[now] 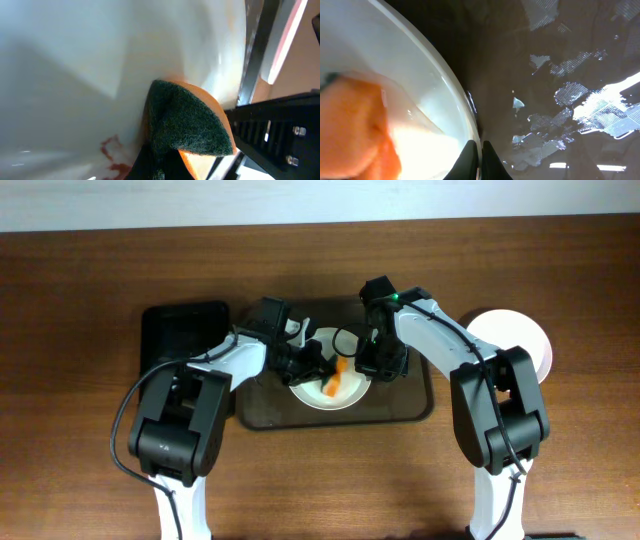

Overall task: Clean dirty plates on tray and stack at the side
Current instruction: 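Scrub the plate with the sponge in the left gripper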

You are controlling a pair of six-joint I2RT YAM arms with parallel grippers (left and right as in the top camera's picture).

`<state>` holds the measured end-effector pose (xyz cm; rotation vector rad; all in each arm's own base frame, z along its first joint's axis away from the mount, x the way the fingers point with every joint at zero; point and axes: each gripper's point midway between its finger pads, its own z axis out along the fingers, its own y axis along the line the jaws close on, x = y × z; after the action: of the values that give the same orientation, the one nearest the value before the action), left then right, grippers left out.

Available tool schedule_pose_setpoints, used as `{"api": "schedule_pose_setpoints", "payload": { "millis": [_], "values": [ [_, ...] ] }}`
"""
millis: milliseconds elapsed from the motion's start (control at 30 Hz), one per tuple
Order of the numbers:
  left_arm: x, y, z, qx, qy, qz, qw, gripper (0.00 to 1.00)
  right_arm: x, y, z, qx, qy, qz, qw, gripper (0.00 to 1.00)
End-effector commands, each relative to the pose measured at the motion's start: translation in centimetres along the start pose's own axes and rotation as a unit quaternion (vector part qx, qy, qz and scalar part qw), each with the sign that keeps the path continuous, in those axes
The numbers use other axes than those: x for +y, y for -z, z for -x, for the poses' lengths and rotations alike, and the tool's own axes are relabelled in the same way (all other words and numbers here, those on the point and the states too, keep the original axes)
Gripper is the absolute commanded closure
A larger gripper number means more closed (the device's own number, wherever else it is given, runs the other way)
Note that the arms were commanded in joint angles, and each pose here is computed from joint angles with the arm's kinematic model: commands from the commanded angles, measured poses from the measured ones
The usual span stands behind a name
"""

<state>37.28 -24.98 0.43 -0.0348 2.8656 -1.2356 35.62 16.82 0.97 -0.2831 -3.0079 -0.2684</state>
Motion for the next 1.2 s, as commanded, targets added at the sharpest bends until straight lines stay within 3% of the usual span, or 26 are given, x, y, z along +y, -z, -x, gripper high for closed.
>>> {"api": "schedule_pose_setpoints", "payload": {
  "millis": [0, 167, 400, 567, 900, 1167],
  "values": [
    [4.9, 2.0, 2.7, -0.063, -0.012, 0.102, 0.993, 1.0, -0.4, -0.7, -0.4, 0.008, 0.008, -0.015, 1.0, 0.96],
    [3.3, 4.0, 3.5, -0.088, -0.036, 0.106, 0.99, 1.0, -0.4, -0.7, -0.4, 0.008, 0.007, -0.015, 1.0, 0.96],
    [-3.0, 5.8, 2.6, -0.099, -0.143, 0.068, 0.982, 1.0, -0.4, -0.7, -0.5, 0.01, 0.007, -0.016, 1.0, 0.96],
    [-3.7, 5.6, 2.2, -0.103, -0.109, 0.072, 0.986, 1.0, -0.4, -0.7, -0.5, 0.01, 0.007, -0.016, 1.0, 0.96],
    [-1.7, 4.0, 1.6, -0.109, -0.11, 0.159, 0.975, 1.0, -0.5, -0.6, -0.6, 0.011, 0.007, -0.017, 1.0, 0.96],
    [-1.7, 9.4, 4.0, -0.186, -0.175, 0.253, 0.933, 1.0, -0.7, -0.6, -0.6, 0.011, 0.008, -0.023, 1.0, 0.96]
  ]
}}
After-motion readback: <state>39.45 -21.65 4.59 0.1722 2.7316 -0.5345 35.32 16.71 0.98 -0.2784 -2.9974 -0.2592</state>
